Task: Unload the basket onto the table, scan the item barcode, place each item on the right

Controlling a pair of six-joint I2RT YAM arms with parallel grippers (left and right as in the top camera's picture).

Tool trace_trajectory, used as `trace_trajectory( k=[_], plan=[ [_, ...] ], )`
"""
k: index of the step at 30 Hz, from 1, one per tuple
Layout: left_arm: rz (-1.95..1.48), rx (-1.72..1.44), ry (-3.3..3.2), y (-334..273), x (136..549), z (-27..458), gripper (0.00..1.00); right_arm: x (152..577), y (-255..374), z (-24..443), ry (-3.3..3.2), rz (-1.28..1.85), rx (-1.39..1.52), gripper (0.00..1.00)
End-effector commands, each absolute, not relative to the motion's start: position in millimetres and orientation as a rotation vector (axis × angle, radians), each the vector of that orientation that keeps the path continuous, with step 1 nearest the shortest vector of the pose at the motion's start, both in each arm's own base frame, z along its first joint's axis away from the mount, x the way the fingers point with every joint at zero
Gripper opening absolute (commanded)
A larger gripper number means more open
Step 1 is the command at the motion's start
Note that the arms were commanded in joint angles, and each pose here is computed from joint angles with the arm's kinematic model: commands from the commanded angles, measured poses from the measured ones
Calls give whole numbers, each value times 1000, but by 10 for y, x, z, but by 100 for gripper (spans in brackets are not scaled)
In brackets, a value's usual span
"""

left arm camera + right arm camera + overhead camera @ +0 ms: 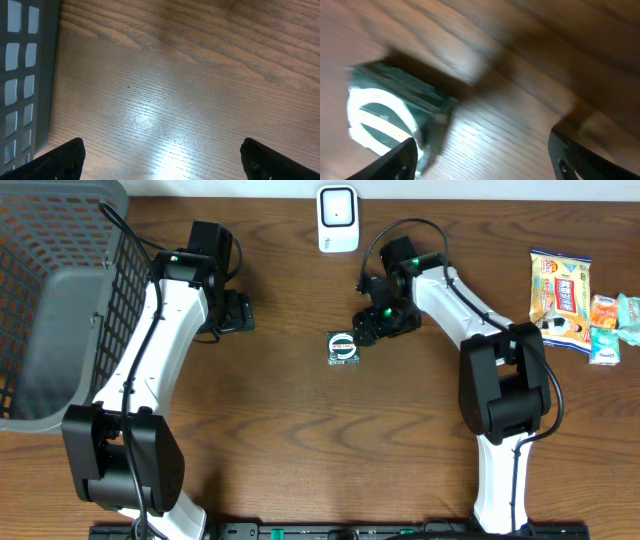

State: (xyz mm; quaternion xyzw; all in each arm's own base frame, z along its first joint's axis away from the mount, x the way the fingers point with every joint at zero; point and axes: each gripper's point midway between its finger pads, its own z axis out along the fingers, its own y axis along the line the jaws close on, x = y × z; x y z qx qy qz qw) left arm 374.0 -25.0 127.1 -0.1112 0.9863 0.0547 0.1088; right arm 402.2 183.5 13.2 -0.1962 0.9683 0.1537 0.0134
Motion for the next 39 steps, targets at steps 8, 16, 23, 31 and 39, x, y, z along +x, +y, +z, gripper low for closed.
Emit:
trace_trajectory(
  k=[8,16,23,31,39],
  plan=[
    [182,-317,2903,-223,3726,1273,98,4055,1926,632,3093,480,-303,87],
    [182,-317,2903,-222,3726,1273,98,3913,2249,627,3095,415,-355,99],
    [182,-317,2903,-223,3726,1273,98,3921,2315,583,3070,177,-183,99],
    [182,-317,2903,-222,3726,1273,98,3860,2475,585,3061,203,-230,99],
    [182,-317,2903,-223,3726,1273,98,3789,2677,590,3037,219,-298,99]
  ],
)
